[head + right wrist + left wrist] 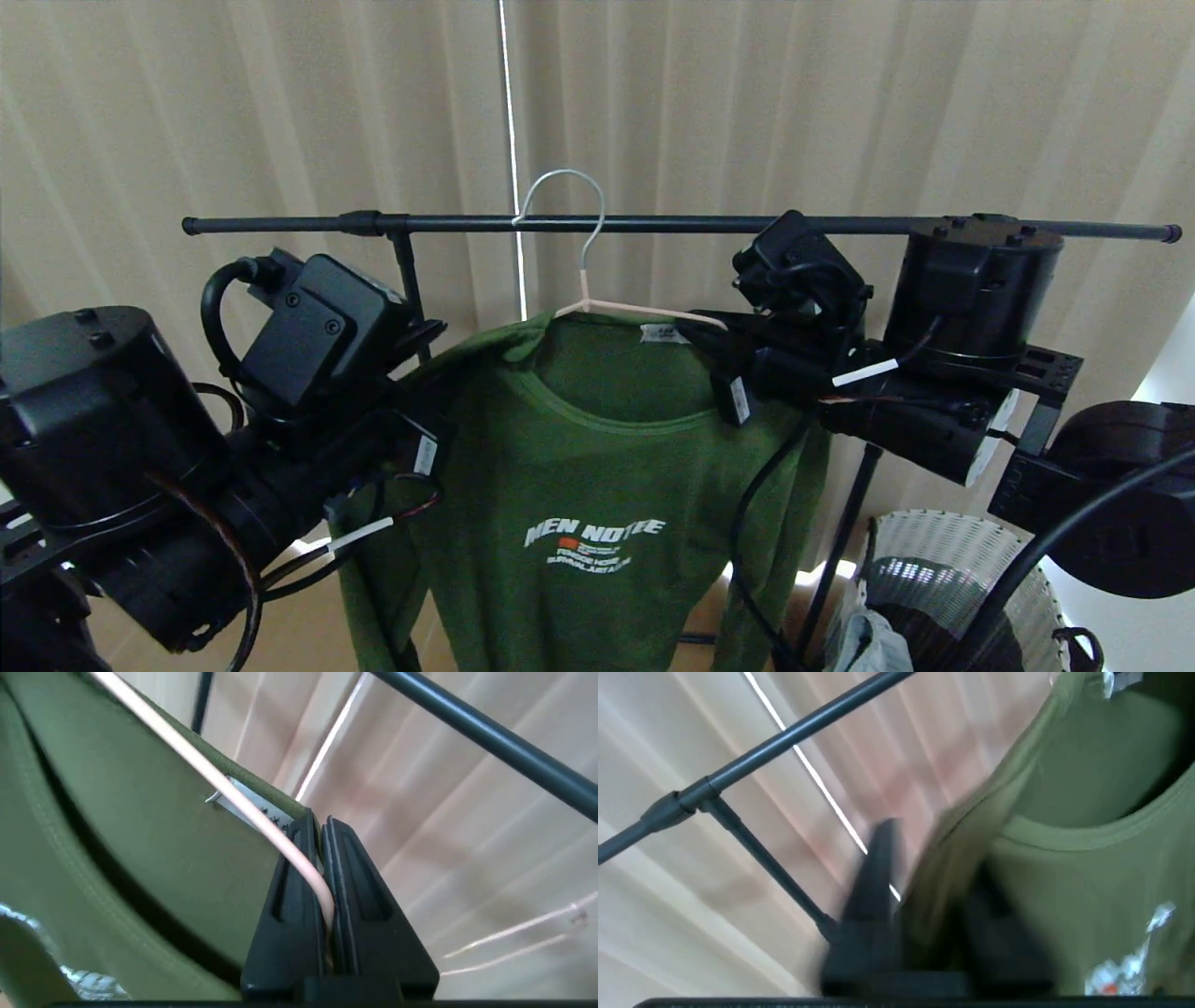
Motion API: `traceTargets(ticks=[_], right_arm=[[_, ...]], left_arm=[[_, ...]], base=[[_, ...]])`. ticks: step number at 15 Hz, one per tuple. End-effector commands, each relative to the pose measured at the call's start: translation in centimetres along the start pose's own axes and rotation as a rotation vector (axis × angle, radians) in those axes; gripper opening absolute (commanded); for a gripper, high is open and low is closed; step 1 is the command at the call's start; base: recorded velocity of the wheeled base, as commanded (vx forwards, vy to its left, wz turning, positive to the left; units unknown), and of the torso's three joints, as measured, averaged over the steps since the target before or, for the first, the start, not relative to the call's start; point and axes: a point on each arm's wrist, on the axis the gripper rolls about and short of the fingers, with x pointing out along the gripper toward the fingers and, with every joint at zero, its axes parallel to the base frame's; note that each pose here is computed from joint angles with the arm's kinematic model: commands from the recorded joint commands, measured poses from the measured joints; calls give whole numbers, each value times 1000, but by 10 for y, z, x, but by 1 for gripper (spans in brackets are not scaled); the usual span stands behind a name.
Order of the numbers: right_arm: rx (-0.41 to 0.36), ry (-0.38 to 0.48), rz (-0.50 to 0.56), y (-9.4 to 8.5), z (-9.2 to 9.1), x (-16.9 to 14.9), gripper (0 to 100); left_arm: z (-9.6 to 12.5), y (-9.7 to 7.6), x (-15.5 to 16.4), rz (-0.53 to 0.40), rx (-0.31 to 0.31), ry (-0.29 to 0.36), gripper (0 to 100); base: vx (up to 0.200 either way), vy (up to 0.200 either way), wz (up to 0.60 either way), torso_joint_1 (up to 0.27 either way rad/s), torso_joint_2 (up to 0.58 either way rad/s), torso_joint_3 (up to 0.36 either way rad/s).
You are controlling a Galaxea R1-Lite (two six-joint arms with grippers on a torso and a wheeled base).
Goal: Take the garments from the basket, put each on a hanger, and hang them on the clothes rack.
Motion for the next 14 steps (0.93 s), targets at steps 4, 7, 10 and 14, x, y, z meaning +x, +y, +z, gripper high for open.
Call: traceTargets(ticks=[4, 7, 10, 14], right_arm=[[6, -2, -56, -5, 4, -16, 0], [11, -3, -106, -13, 6, -26, 0], [12, 19, -136, -22, 0, -32, 0], [18, 6, -175, -33, 3, -36, 0]], left_arm=[[6, 11, -31, 3, -62, -58, 100], [-8, 19, -59, 19, -106, -45, 100], [-25, 17, -71, 7, -167, 6, 100], [-41, 26, -63, -64, -203, 39, 100]], base=[[0, 0, 0, 0, 0, 0], [0, 0, 0, 0, 0, 0], [0, 0, 0, 0, 0, 0], [0, 0, 0, 0, 0, 0]])
